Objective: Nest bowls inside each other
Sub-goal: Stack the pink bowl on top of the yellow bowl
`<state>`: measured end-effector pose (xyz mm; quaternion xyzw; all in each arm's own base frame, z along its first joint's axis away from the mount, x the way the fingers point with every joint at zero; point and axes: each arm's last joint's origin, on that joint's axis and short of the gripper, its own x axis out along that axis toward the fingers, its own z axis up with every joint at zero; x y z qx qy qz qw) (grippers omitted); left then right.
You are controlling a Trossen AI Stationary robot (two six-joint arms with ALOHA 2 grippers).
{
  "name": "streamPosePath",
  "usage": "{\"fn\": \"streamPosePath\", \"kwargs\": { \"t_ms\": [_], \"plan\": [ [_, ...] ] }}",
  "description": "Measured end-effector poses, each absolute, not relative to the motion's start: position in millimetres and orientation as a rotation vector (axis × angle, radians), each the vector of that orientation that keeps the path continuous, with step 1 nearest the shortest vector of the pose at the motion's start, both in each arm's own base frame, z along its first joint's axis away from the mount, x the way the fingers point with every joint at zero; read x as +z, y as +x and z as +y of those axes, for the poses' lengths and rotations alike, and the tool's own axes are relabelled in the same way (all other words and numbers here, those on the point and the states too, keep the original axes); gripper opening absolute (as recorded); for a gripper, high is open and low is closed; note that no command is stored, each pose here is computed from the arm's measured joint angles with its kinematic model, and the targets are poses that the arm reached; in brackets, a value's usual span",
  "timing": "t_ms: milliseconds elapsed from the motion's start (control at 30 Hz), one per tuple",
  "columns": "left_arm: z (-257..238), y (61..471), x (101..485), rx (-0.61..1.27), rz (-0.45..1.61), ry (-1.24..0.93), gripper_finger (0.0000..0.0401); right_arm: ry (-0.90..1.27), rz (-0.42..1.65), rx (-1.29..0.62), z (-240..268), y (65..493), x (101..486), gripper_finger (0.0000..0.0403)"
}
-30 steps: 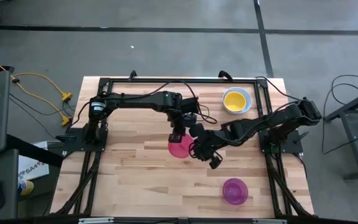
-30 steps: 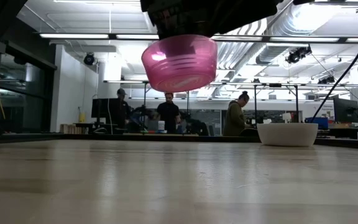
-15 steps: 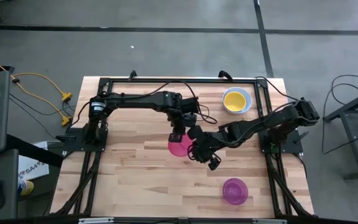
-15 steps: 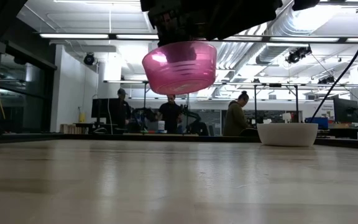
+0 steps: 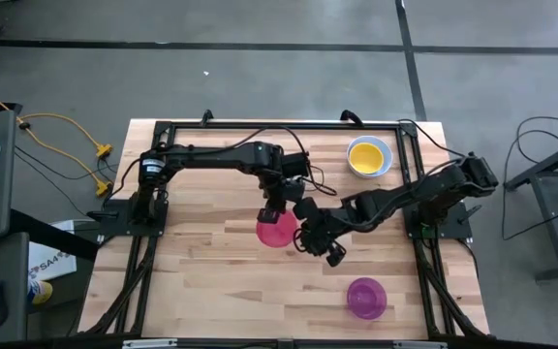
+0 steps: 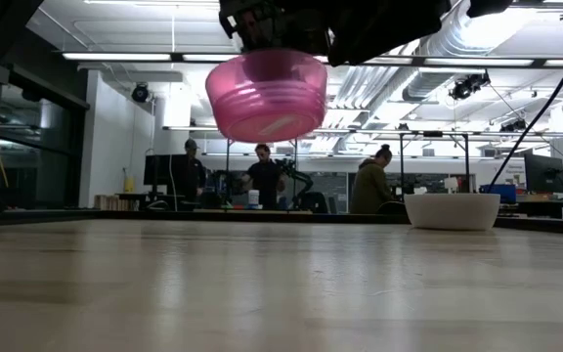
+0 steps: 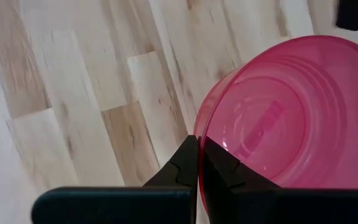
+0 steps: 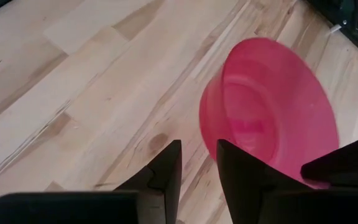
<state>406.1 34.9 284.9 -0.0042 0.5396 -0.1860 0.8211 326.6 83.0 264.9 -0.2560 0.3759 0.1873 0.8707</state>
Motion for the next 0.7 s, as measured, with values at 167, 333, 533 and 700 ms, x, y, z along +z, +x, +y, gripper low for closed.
{"fn": "streamPosePath", "kwargs": {
  "t_ms": [167, 333, 533, 700],
  "plan": [
    [34.6, 407.0, 293.7, -0.418, 1.119, 0.019, 0.0, -0.545, 0.785, 0.403, 86.4, 325.6, 264.8, 0.0094],
    [33.8, 407.0, 298.7, -0.437, 1.105, 0.017, 0.0, -0.556, 0.8, 0.386, 85.8, 324.8, 263.9, 0.0094],
    [31.1, 406.7, 298.5, -0.459, 1.105, 0.031, 0.0, -0.555, 0.797, 0.39, 86.6, 324.8, 264.0, 0.0094],
    [27.1, 407.5, 298.7, -0.476, 1.096, 0.05, 0.0, -0.553, 0.786, 0.392, 87.1, 325.5, 264.6, 0.0094]
  ]
}}
